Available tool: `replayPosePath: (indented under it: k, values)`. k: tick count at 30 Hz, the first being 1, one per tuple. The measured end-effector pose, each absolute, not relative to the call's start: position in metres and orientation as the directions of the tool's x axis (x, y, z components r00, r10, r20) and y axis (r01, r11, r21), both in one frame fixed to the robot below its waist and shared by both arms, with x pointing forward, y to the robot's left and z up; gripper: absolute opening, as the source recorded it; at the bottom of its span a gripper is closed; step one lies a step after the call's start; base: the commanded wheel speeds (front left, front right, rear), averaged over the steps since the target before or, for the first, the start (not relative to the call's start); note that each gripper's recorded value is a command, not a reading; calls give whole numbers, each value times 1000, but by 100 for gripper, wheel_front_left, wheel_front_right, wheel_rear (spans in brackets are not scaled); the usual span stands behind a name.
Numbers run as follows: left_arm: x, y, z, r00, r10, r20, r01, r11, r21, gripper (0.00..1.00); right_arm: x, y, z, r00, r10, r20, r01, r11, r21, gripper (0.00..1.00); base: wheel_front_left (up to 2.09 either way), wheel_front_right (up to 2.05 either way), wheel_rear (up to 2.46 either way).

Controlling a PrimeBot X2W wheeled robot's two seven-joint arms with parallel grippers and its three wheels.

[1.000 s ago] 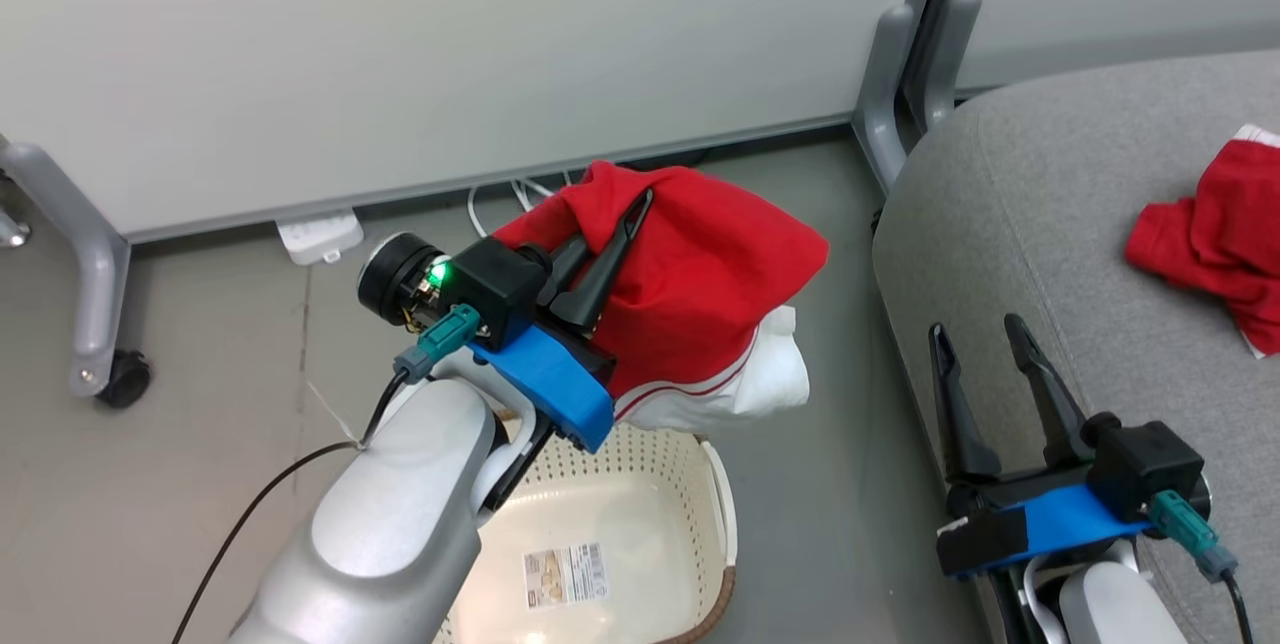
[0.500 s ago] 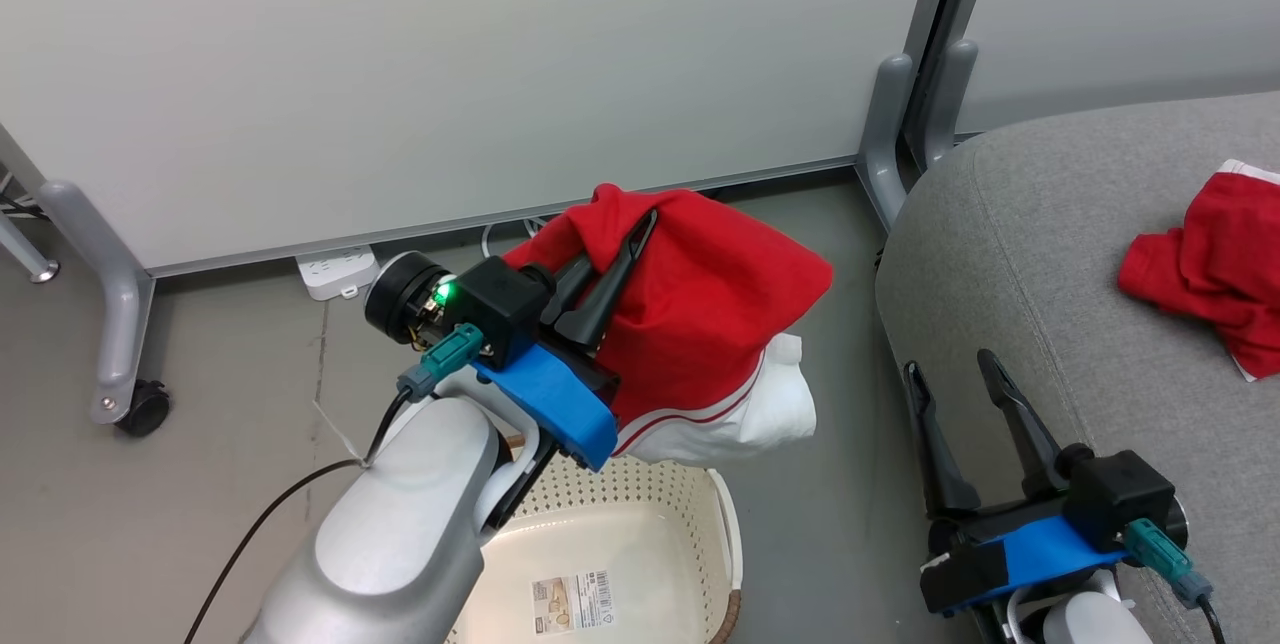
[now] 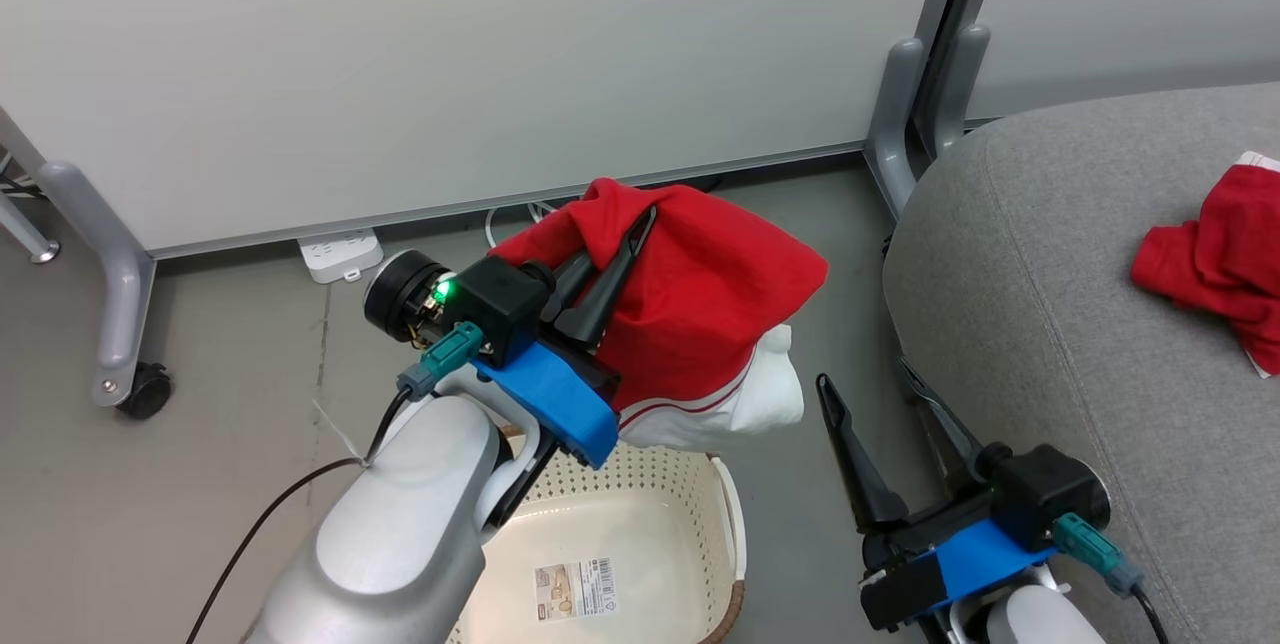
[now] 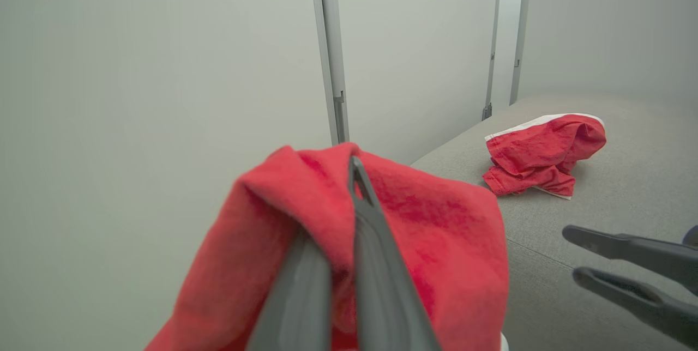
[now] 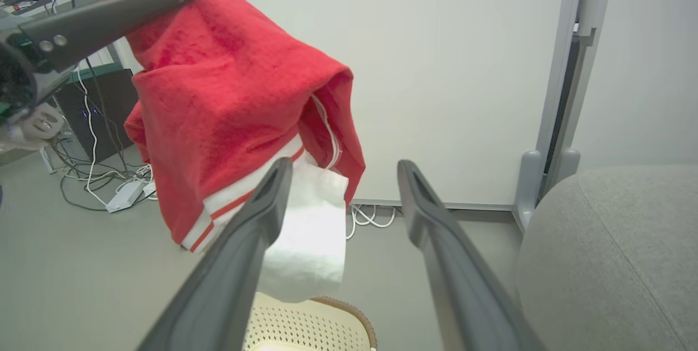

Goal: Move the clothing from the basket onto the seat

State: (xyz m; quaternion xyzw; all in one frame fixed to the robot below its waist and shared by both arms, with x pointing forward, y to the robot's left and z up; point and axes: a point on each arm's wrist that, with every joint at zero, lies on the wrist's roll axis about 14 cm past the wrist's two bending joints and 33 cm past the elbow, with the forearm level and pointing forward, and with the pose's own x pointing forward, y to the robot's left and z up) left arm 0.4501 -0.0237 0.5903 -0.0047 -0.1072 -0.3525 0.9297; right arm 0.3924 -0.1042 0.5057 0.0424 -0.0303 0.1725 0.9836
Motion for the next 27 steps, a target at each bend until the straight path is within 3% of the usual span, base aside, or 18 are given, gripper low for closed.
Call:
replayPosePath:
  k: [14,27]
  values:
    - [452,-24,584,733,-652,194,656,753,53,0,405,-64,514,877,472,90,-477,878,49,100,0,0,0]
    - [453,-27,582,728,-658,192,663,747,48,0,420,-47,511,855,514,75,-518,852,74,100,0,0,0]
